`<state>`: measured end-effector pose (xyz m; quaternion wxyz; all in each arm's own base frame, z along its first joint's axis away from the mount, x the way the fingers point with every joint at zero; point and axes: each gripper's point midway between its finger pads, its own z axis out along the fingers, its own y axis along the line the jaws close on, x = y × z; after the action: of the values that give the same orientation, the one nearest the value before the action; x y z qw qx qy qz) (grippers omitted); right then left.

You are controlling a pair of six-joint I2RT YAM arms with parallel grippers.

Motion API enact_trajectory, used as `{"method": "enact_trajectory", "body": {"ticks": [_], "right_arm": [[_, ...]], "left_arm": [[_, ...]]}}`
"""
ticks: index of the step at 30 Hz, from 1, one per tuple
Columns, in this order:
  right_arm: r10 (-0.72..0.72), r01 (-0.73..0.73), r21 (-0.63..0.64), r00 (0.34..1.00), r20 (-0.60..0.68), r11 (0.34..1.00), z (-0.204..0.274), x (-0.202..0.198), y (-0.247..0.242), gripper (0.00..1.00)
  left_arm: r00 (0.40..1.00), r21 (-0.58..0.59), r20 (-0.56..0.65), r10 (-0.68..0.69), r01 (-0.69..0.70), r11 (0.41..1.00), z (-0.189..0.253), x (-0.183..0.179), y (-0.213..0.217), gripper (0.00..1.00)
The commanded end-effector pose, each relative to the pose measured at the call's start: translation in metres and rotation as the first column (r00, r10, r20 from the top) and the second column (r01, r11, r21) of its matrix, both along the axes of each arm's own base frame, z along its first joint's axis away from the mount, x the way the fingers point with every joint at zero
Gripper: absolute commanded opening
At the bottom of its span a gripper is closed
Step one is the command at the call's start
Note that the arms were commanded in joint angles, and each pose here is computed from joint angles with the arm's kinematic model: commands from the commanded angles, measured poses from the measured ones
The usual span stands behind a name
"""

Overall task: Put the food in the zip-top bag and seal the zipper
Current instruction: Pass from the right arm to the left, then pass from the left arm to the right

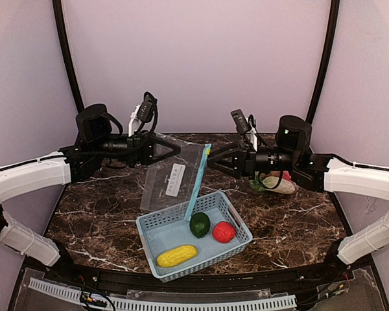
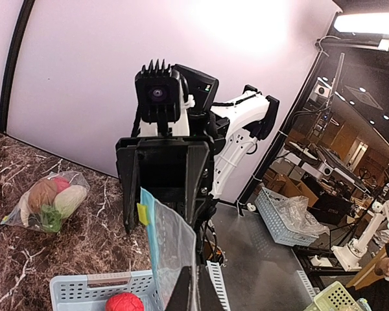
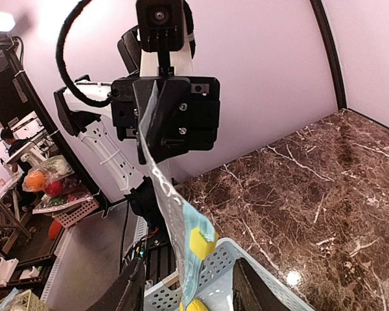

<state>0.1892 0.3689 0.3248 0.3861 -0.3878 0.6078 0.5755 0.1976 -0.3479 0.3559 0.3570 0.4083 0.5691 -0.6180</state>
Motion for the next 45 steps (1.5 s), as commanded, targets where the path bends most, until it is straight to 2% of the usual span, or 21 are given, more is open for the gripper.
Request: {"method": "enact_trajectory", "body": {"ticks": [1,5,18,25,27,29,30,31,32,33,34,35,36,39,45], "right_arm": [[0.028,-0.029,0.052,0.999,0.024,0.998,0.016,0.000,0.007,0.44],[0.072,-0.076,0.081,0.996,0.045,0.994,0.025,-0.004,0.010,0.42],[0.093,-0.101,0.111,0.993,0.075,0.989,0.034,-0.010,0.008,0.15],[0.090,-0.096,0.100,0.994,0.067,0.990,0.029,-0.012,0.007,0.00],[0.083,-0.089,0.095,0.994,0.064,0.992,0.028,-0.011,0.006,0.00],[0.079,-0.084,0.085,0.995,0.066,0.993,0.027,-0.011,0.006,0.00],[0.075,-0.080,0.076,0.995,0.067,0.994,0.027,-0.010,0.006,0.00],[0.071,-0.075,0.063,0.995,0.069,0.995,0.026,-0.010,0.006,0.00],[0.075,-0.075,-0.001,0.995,0.064,0.997,0.019,-0.010,0.006,0.00],[0.075,-0.074,-0.029,0.995,0.065,0.997,0.017,-0.010,0.006,0.00],[0.080,-0.076,-0.064,0.994,0.072,0.995,0.012,-0.010,0.006,0.00],[0.083,-0.076,-0.095,0.994,0.070,0.993,0.009,-0.010,0.006,0.00],[0.087,-0.078,-0.125,0.994,0.065,0.989,0.004,-0.010,0.006,0.00],[0.095,-0.083,-0.198,0.994,0.049,0.977,-0.006,-0.012,0.004,0.00],[0.127,-0.113,-0.246,0.991,0.041,0.963,-0.007,-0.018,0.003,0.00]], "left_arm": [[1.000,-0.031,0.023,-0.014,0.015,0.999,0.011,-0.008,0.006,0.01],[1.000,-0.032,0.018,-0.018,0.018,0.999,0.011,-0.009,0.006,0.01],[1.000,-0.038,0.022,-0.009,0.010,0.999,0.011,-0.011,0.009,0.01],[0.998,-0.027,0.036,0.043,-0.042,0.999,0.009,-0.006,0.011,0.01],[0.998,-0.020,0.034,0.053,-0.052,0.998,0.008,-0.004,0.010,0.01],[0.997,0.002,0.050,0.063,-0.063,0.998,0.004,-0.002,0.010,0.17],[0.997,0.042,0.033,0.072,-0.074,0.996,-0.004,0.000,0.010,0.36],[0.992,0.047,0.095,0.080,-0.085,0.995,0.000,0.001,0.011,0.44],[0.972,0.144,0.173,0.158,-0.183,0.972,-0.006,0.012,0.018,0.71],[0.960,0.211,0.176,0.219,-0.255,0.944,-0.017,0.021,0.025,0.79],[0.941,0.214,0.235,0.245,-0.296,0.931,-0.006,0.026,0.028,0.82],[0.933,0.280,0.223,0.282,-0.338,0.898,-0.017,0.033,0.033,0.85],[0.921,0.272,0.277,0.275,-0.350,0.897,-0.004,0.035,0.033,0.86],[0.941,0.324,0.265,0.208,-0.291,0.900,-0.008,0.029,0.027,0.92],[0.971,0.329,0.238,0.033,-0.112,0.938,-0.015,0.002,0.000,0.93]]}}
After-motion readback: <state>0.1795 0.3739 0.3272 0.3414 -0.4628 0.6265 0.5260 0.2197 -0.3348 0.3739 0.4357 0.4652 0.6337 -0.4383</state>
